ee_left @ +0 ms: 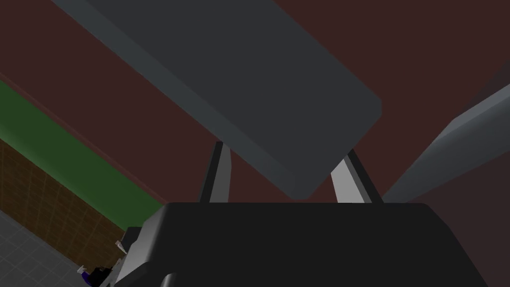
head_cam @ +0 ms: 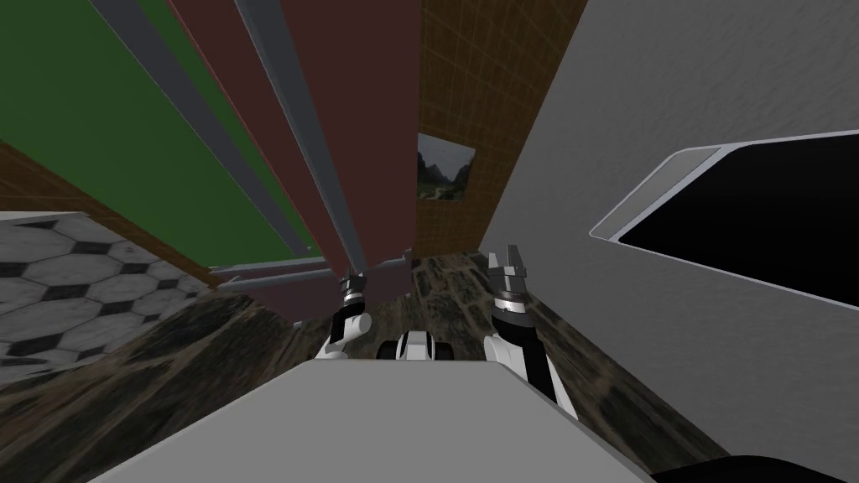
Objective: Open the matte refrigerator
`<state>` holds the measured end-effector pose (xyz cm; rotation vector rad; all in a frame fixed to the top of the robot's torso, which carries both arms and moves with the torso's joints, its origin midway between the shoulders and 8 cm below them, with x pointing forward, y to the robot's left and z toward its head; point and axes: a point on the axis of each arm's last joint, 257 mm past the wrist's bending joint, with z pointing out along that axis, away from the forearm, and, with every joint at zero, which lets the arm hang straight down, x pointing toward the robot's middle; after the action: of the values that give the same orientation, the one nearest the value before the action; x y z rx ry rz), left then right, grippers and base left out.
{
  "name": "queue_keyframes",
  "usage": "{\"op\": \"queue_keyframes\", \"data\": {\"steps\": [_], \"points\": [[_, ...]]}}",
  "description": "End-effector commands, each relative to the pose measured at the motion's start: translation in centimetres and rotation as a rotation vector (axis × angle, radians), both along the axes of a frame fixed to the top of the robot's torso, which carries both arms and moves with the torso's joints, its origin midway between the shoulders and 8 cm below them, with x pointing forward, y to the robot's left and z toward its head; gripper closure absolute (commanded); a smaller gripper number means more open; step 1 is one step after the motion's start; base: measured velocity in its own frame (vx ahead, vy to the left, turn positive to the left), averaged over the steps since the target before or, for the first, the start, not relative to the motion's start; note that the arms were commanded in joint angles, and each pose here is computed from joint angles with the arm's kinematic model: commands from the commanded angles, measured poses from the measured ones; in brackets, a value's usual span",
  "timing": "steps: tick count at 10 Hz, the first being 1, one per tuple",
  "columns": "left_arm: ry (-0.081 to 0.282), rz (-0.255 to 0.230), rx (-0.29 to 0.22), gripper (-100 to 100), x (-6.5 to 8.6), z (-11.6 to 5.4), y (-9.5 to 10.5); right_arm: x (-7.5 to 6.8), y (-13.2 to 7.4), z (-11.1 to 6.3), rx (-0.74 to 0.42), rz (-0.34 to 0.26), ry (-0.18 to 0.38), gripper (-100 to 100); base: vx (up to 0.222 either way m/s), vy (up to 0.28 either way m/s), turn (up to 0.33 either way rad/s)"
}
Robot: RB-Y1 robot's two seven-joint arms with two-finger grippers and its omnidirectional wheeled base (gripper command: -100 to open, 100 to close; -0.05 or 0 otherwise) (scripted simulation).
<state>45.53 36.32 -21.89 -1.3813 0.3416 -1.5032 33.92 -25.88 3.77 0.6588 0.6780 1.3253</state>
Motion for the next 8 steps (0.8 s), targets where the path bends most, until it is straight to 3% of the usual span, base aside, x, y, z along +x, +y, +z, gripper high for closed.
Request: {"op": "queue_keyframes", "data": {"steps": [1, 4, 5, 6, 8], "points": [[-0.027, 0.033, 0.006, 100, -0.3, 1.1, 0.9, 0.0, 0.0, 0.0, 0.0, 0.0, 0.0, 0, 0.024, -0.23, 0.083], [-0.035, 0.106, 0.009, 100, -1.7, 1.6, 3.4, 0.0, 0.0, 0.0, 0.0, 0.0, 0.0, 0, 0.003, -0.262, 0.117], [-0.035, 0.106, 0.009, 100, -1.7, 1.6, 3.4, 0.0, 0.0, 0.0, 0.0, 0.0, 0.0, 0, 0.014, -0.257, 0.066], [-0.012, 0.104, 0.003, 100, -2.0, 0.7, 3.4, 0.0, 0.0, 0.0, 0.0, 0.0, 0.0, 0, 0.002, -0.109, 0.02], [-0.008, 0.16, -0.001, 100, -3.7, 0.4, 5.6, 0.0, 0.0, 0.0, 0.0, 0.0, 0.0, 0, 0.086, -0.211, 0.084]]}}
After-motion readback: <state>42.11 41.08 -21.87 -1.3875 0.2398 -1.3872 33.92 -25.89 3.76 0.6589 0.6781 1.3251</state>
